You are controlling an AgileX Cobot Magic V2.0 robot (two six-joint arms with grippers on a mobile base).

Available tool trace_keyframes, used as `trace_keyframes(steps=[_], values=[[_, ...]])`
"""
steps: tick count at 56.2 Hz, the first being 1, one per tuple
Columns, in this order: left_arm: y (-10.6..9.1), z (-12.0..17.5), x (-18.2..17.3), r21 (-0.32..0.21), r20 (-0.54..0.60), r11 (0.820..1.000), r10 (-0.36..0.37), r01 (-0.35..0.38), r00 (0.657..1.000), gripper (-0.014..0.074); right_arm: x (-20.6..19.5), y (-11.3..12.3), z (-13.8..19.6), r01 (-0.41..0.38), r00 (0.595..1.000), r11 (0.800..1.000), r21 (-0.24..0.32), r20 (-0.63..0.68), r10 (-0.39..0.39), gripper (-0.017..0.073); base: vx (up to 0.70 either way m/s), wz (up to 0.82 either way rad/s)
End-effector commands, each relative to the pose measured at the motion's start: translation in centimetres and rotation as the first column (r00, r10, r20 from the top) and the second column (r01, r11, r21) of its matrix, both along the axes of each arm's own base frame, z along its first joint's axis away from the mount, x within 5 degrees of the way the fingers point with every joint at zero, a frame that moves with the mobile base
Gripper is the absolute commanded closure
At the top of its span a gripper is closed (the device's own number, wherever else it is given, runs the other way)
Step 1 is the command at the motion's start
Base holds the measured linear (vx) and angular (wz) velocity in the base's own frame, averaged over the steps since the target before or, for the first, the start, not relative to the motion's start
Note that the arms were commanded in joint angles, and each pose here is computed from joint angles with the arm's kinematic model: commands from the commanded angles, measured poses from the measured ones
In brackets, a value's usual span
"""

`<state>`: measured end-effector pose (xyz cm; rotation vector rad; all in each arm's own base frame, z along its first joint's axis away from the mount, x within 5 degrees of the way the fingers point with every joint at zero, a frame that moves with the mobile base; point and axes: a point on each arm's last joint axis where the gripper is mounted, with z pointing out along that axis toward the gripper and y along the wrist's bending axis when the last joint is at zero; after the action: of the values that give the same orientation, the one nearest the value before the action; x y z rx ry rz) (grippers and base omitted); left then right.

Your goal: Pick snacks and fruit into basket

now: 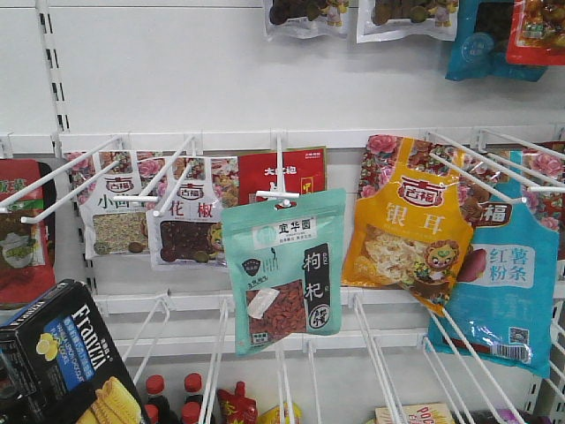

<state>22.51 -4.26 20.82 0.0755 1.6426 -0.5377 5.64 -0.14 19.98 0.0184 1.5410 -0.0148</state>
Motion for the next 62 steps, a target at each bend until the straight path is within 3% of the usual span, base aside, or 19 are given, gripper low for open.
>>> trace_keyframes(steps=[1,13,24,47,62], values=[[0.0,2.1,-0.2,-0.023,0.131,1.000,-0.008,0.011,0.991,0.0591,-0.1,0.1,0.6,-0.007,0.996,1.000,-0.014,0.090,0.008,0.0561,0.00,0.00],[-0.8,1.9,-0.6,0.030,0.118,0.994,-0.106,0.103,0.987,0.0591,-0.1,0.1,0.6,-0.006,0.996,1.000,-0.013,0.085,0.007,0.0561,0.00,0.00],[-1.4,1.9,-1.0,0.008,0.108,0.984,-0.175,0.175,0.979,0.0591,-0.1,0.1,0.6,-0.006,0.996,1.000,-0.013,0.084,0.007,0.0561,0.00,0.00],[-1.6,2.8,-1.3,-0.017,0.189,0.979,-0.198,0.205,0.962,0.0591,-0.1,0.1,0.6,-0.006,0.996,1.000,-0.013,0.084,0.007,0.0561,0.00,0.00],[-1.1,4.3,-2.3,0.076,0.205,0.987,-0.153,0.140,0.967,0.0591,-0.1,0.1,0.6,-0.006,0.996,1.000,-0.013,0.084,0.007,0.0561,0.00,0.00]])
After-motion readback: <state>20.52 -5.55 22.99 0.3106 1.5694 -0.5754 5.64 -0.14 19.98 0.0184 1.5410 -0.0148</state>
